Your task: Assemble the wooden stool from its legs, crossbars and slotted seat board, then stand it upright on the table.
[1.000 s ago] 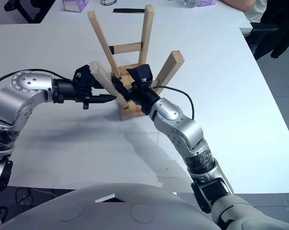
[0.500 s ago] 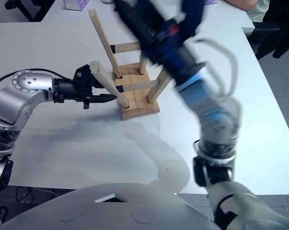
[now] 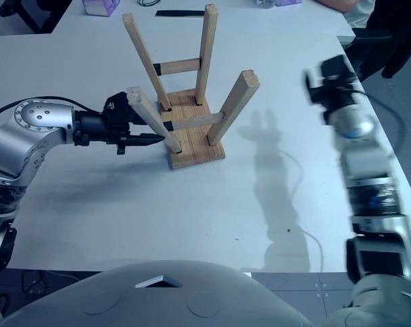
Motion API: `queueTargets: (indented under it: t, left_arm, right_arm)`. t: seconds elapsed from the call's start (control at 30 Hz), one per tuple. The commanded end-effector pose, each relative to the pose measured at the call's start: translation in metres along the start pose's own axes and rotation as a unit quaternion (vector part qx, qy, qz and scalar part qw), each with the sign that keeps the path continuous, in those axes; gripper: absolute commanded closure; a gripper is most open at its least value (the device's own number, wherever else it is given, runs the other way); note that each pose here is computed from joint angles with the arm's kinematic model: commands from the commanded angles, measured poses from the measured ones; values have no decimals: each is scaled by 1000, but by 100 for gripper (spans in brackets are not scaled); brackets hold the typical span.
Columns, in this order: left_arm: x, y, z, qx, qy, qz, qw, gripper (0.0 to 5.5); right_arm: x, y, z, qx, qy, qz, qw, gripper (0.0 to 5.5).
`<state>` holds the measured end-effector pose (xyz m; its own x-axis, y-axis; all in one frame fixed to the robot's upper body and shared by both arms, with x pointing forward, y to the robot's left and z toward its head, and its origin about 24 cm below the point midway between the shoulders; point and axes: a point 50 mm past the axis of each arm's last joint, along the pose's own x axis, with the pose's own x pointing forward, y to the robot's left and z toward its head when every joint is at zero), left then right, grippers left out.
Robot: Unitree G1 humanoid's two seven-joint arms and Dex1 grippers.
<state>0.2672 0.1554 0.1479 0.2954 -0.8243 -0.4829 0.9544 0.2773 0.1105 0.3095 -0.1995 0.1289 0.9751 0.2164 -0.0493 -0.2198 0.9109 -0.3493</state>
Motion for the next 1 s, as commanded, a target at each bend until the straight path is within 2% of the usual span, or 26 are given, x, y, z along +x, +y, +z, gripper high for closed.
queueTargets:
  t: [0.03, 0.1, 0.17, 0.3, 0.37, 0.47, 0.53, 0.57, 0.63, 0.67, 0.7, 0.73, 0.77, 0.8, 0.83, 0.87, 0.93, 1.0]
  left_arm:
    - [37, -31, -21, -46, 57, -78, 994, 347]
    - [39, -35, -18, -44, 50, -83, 994, 347]
    - [36, -36, -21, -49, 52, -78, 994, 347]
    - [29, -34, -28, -64, 61, -61, 994, 347]
    - [26, -32, -29, -67, 61, -54, 994, 347]
    - [23, -30, -29, -72, 61, -41, 995, 347]
    - [22, -29, -30, -74, 61, -37, 995, 347]
    - [21, -28, -30, -75, 61, -36, 995, 347]
    - [19, -27, -30, -76, 62, -33, 995, 347]
    - [19, -27, -30, -77, 61, -32, 995, 347]
    - [20, -28, -28, -77, 58, -32, 995, 347]
    - [23, -30, -24, -76, 52, -36, 995, 347]
    - [28, -34, -19, -71, 43, -46, 995, 347]
    - [33, -38, -13, -67, 34, -56, 996, 347]
    - [38, -44, -6, -61, 23, -69, 995, 347]
    - [42, -50, 1, -57, 13, -82, 995, 347]
    - [46, -57, 7, -55, 1, -93, 994, 347]
    - [46, -57, 7, -64, 3, -79, 995, 347]
  right_arm:
    - [-56, 158, 191, 207, -295, 391, 847, 236]
    - [-42, 141, 174, 219, -247, 344, 879, 236]
    - [-27, 111, 141, 208, -187, 265, 923, 236]
    - [-21, 12, 43, 157, -33, 36, 986, 236]
    - [-34, -40, 5, 116, 29, -71, 990, 236]
    - [-62, -108, -34, -39, 112, -182, 976, 236]
    - [-69, -120, -39, -127, 131, -181, 966, 236]
    - [-67, -115, -38, -155, 129, -164, 966, 236]
    - [-47, -68, -22, -166, 82, -81, 979, 236]
    - [-32, -27, -3, -115, 33, -22, 993, 236]
    - [-20, 24, 26, -8, -30, 52, 998, 236]
    - [-16, 79, 73, 102, -112, 149, 977, 236]
    - [-27, 120, 119, 186, -175, 242, 936, 236]
    - [-41, 142, 151, 243, -214, 307, 895, 236]
    - [-52, 151, 172, 270, -237, 345, 867, 236]
    - [-55, 150, 182, 285, -241, 354, 857, 236]
    - [-45, 134, 175, 273, -214, 316, 883, 236]
    - [-29, 117, 149, 238, -165, 257, 922, 236]
